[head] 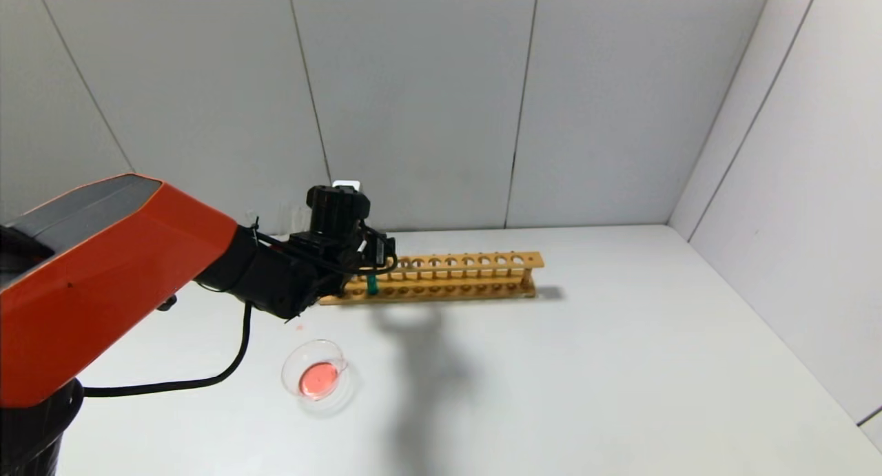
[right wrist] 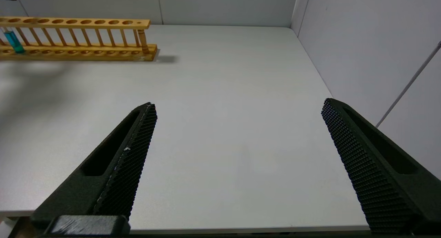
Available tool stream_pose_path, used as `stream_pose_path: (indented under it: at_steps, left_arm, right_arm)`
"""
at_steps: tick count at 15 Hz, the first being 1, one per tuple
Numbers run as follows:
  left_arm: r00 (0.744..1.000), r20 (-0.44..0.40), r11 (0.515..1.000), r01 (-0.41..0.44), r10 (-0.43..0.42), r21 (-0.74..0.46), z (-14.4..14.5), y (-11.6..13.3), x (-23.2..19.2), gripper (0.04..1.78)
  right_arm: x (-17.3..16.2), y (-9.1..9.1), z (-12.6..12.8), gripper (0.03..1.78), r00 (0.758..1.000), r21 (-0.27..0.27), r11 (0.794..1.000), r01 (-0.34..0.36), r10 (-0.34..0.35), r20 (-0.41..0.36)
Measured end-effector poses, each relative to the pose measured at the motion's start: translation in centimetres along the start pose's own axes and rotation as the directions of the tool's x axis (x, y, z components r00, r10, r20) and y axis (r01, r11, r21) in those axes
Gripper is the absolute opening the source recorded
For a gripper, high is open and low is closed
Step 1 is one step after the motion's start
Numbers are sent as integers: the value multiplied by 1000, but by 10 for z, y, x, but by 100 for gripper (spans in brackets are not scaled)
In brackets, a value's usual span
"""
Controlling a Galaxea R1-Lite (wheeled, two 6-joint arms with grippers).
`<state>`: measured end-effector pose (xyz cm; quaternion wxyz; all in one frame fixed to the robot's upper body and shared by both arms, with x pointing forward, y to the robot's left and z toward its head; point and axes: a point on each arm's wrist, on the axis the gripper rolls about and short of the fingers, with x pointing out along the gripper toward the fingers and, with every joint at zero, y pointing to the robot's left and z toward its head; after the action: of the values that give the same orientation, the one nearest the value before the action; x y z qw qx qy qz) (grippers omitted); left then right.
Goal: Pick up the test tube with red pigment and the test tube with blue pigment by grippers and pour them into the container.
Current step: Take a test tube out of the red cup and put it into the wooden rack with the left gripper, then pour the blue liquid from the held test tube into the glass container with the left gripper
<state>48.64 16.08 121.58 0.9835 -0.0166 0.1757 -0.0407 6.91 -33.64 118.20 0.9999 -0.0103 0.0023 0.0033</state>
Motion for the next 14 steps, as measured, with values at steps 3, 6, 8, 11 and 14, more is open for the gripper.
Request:
stream_pose_path:
  at_steps: [3, 6, 8, 11, 14]
  left_arm:
    - [1000, -8, 1000, 4, -4, 3, -4, -2, 5, 134]
    - [1000, -15, 1000, 2, -2, 5, -6, -2, 6, 79]
    - [1000, -19, 1000, 0, 1, 6, -8, -2, 5, 46]
    - [1000, -23, 1000, -1, 2, 9, -9, -3, 5, 32]
    - [1000, -23, 1000, -1, 1, 15, -9, -4, 4, 32]
  right_arm:
    - [0, 0, 0, 175, 1000, 0, 1000, 0, 0, 0]
    - [0, 0, 0, 175, 1000, 0, 1000, 0, 0, 0]
    - [0, 0, 0, 175, 1000, 0, 1000, 0, 0, 0]
    - [0, 0, 0, 175, 1000, 0, 1000, 0, 0, 0]
    - [0, 0, 0, 175, 1000, 0, 1000, 0, 0, 0]
